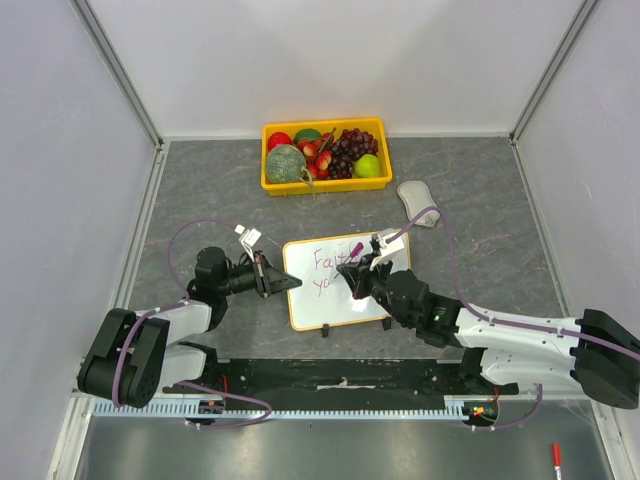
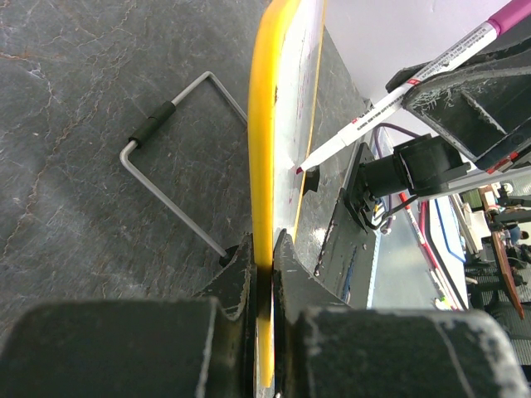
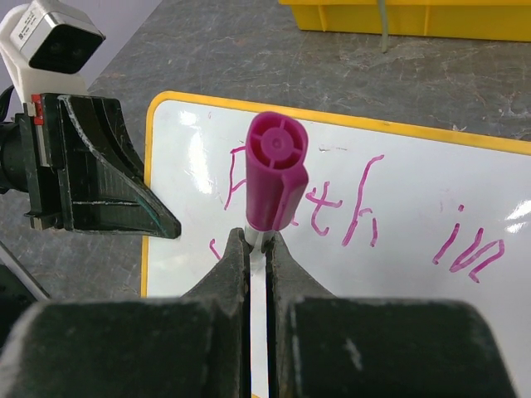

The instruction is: Write a sentence on the whiteboard

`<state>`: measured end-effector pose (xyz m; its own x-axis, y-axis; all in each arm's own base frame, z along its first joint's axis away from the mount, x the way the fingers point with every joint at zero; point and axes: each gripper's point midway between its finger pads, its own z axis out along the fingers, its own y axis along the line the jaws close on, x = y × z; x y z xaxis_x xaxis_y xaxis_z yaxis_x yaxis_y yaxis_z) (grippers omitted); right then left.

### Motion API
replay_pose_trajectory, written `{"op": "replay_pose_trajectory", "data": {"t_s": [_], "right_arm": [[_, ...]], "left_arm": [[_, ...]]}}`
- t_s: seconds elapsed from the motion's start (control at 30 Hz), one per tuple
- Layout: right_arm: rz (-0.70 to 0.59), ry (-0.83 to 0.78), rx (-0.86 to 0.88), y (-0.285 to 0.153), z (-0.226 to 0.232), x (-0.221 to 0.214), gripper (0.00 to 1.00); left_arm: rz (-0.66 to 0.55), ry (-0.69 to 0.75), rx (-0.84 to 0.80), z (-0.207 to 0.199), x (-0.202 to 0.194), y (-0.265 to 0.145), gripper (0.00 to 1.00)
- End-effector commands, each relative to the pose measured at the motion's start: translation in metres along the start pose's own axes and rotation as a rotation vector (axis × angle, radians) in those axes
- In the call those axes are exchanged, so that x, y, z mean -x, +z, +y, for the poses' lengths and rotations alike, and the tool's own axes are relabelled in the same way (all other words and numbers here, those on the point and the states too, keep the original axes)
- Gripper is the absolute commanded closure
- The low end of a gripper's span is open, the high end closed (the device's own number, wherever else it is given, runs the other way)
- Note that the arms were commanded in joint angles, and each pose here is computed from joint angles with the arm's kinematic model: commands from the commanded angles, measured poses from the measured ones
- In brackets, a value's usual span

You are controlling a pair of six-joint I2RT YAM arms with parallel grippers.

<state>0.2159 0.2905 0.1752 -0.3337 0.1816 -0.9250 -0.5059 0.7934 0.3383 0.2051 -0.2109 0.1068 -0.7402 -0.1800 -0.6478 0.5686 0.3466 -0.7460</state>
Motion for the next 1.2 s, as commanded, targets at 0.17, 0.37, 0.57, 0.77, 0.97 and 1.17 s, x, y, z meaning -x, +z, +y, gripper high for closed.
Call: {"op": "replay_pose_trajectory", "data": {"t_s": [0.17, 0.37, 0.57, 0.77, 0.97, 1.17], "right_arm": [[-0.078, 0.019, 0.000, 0.007, 0.009, 0.031, 1.00], [-0.080, 0.027, 0.041, 0.005, 0.017, 0.034, 1.00], [-0.109, 0.040, 0.044, -0.004, 0.015, 0.044, 1.00], [-0.100, 0.026, -0.007, -0.005, 0.002, 0.038, 1.00], [-0.089, 0.019, -0.032, 0.000, -0.003, 0.029, 1.00], [-0.065, 0.008, -0.050, 0.005, -0.009, 0.017, 1.00]], "left_arm": [[-0.040, 0.079, 0.065, 0.015, 0.008, 0.001, 0.98], [-0.040, 0.077, 0.067, 0.016, 0.009, 0.001, 0.98], [-0.040, 0.077, 0.067, 0.016, 0.009, 0.001, 0.98], [-0.038, 0.075, 0.068, 0.016, 0.008, 0.002, 0.98], [-0.040, 0.077, 0.067, 0.016, 0.009, 0.001, 0.98], [-0.039, 0.079, 0.066, 0.016, 0.008, 0.001, 0.98]]}}
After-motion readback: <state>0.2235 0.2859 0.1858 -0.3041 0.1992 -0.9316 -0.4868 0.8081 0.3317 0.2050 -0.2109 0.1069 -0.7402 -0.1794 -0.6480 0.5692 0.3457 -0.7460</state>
